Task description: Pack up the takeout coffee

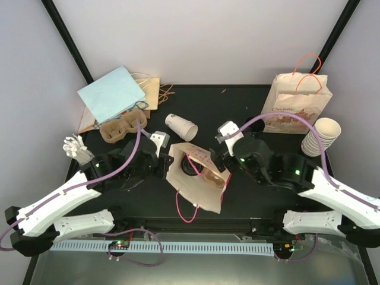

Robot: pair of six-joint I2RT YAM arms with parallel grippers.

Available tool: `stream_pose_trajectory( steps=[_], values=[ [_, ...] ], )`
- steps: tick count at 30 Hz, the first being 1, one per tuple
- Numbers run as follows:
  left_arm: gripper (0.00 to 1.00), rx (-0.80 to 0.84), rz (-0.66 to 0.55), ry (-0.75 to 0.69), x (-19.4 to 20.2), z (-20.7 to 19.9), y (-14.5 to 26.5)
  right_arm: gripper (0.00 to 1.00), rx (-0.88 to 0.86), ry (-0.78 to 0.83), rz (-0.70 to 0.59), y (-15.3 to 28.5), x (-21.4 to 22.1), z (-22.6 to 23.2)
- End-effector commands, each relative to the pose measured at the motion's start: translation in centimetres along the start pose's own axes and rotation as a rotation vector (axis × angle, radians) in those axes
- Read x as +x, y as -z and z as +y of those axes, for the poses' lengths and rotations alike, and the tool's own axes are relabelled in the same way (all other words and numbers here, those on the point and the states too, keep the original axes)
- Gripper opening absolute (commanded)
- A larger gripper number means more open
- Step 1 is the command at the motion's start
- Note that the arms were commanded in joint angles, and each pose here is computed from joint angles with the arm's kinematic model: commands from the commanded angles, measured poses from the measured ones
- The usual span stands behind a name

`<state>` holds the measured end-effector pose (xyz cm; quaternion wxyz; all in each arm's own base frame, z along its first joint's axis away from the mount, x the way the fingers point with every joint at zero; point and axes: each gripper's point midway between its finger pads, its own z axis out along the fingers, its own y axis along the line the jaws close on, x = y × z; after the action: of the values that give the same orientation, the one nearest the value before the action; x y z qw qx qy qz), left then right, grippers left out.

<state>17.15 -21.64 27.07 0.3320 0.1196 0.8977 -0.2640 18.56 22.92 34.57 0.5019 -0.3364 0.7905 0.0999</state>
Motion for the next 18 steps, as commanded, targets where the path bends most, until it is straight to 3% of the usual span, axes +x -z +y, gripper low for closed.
stream_pose_trajectory(
  steps=[1, 6, 18],
  values=[
    [0.02, 0.031, 0.041, 0.02, -0.7, -0.4, 0.3, 1.0, 0.394, 0.021, 0.007, -0.6, -0.6, -5.5],
    [0.02, 0.054, 0.074, 0.035, -1.5, -0.8, 0.0, 1.0, 0.585, 0.079, 0.01, -1.5, -1.1, -7.1],
    [0.02, 0.043, 0.121, 0.106, -5.0, 1.0, 1.0, 1.0, 0.53, -0.02, 0.008, -1.7, -3.2, -8.4]
  ],
)
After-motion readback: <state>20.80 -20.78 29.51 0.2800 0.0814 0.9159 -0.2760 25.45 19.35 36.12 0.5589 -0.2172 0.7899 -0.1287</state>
